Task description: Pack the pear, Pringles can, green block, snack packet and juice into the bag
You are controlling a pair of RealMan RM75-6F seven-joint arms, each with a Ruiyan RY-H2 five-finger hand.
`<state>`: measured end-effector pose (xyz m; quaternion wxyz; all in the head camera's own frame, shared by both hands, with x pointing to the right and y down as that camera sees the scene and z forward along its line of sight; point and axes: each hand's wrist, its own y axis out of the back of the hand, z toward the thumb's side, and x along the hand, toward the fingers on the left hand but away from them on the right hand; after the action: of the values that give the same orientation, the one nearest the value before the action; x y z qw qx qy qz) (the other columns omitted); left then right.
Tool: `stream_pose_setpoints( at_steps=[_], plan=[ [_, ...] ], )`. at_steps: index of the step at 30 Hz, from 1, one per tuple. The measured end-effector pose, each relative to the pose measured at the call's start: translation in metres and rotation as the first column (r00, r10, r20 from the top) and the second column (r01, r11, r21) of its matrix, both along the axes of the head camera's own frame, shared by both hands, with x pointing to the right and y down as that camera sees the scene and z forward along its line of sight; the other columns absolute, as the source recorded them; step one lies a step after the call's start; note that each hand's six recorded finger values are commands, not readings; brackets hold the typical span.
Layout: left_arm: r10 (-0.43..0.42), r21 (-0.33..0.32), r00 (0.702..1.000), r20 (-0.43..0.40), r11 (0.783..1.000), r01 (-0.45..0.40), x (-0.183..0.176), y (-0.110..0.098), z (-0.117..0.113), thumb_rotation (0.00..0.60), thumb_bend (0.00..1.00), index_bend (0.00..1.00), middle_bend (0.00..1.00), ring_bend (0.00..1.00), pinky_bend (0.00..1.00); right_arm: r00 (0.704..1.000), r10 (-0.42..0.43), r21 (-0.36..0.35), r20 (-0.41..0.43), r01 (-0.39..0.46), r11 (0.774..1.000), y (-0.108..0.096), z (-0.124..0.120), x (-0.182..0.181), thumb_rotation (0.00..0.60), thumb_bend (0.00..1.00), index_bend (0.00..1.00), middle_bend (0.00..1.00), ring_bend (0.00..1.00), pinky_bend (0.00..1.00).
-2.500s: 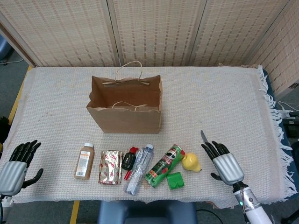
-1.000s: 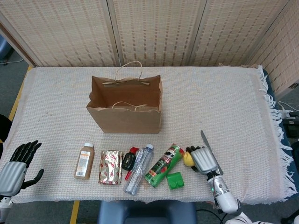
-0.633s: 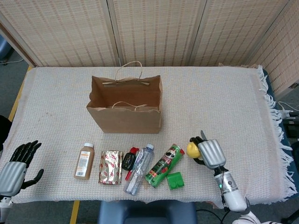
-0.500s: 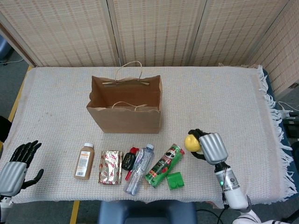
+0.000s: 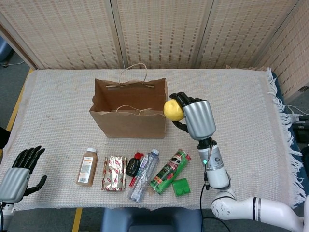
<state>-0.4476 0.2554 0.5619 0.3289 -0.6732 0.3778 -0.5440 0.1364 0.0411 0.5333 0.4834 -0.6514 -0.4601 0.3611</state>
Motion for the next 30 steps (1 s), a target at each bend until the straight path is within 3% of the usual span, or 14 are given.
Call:
stream_pose_setpoints(
  at_steps=[14,17,19,22,25,30],
  plan=[
    [0.005,-0.041,0.999,-0.033,0.999,-0.006,0.004,0.007,0.000,0.600,0.38,0.00,0.00,0.00,0.05,0.989,0.101,0.022,0.112,-0.104,0.994,-0.055,0.016,-0.096,0.600,0.48,0.82,0.63,0.63,0.74],
    [-0.001,-0.048,0.999,-0.039,0.999,-0.001,0.004,0.007,0.000,0.600,0.38,0.00,0.00,0.00,0.05,0.990,0.111,-0.014,0.088,-0.111,0.994,-0.057,0.031,-0.104,0.600,0.35,0.62,0.60,0.53,0.64],
    [-0.006,-0.058,0.999,-0.046,0.998,0.003,0.003,0.009,0.000,0.600,0.38,0.00,0.00,0.00,0.05,0.992,0.112,-0.056,0.058,-0.108,0.993,-0.054,0.043,-0.108,0.600,0.18,0.40,0.47,0.38,0.50],
    [0.000,-0.062,0.999,-0.048,0.998,-0.003,0.004,0.010,-0.001,0.600,0.38,0.00,0.00,0.00,0.05,0.995,0.101,-0.115,0.010,-0.099,0.988,-0.050,0.058,-0.112,0.600,0.06,0.14,0.25,0.15,0.34],
    [0.000,-0.070,0.999,-0.048,0.998,-0.003,0.004,0.010,0.000,0.600,0.38,0.00,0.00,0.00,0.05,0.996,0.086,-0.150,-0.002,-0.086,0.985,-0.048,0.063,-0.115,0.600,0.02,0.04,0.17,0.08,0.30],
    [0.002,-0.074,0.999,-0.042,0.997,-0.005,0.004,0.011,0.001,0.600,0.38,0.00,0.00,0.00,0.05,0.996,0.085,-0.142,0.029,-0.080,0.987,-0.052,0.050,-0.112,0.600,0.00,0.02,0.16,0.07,0.30]
  ],
)
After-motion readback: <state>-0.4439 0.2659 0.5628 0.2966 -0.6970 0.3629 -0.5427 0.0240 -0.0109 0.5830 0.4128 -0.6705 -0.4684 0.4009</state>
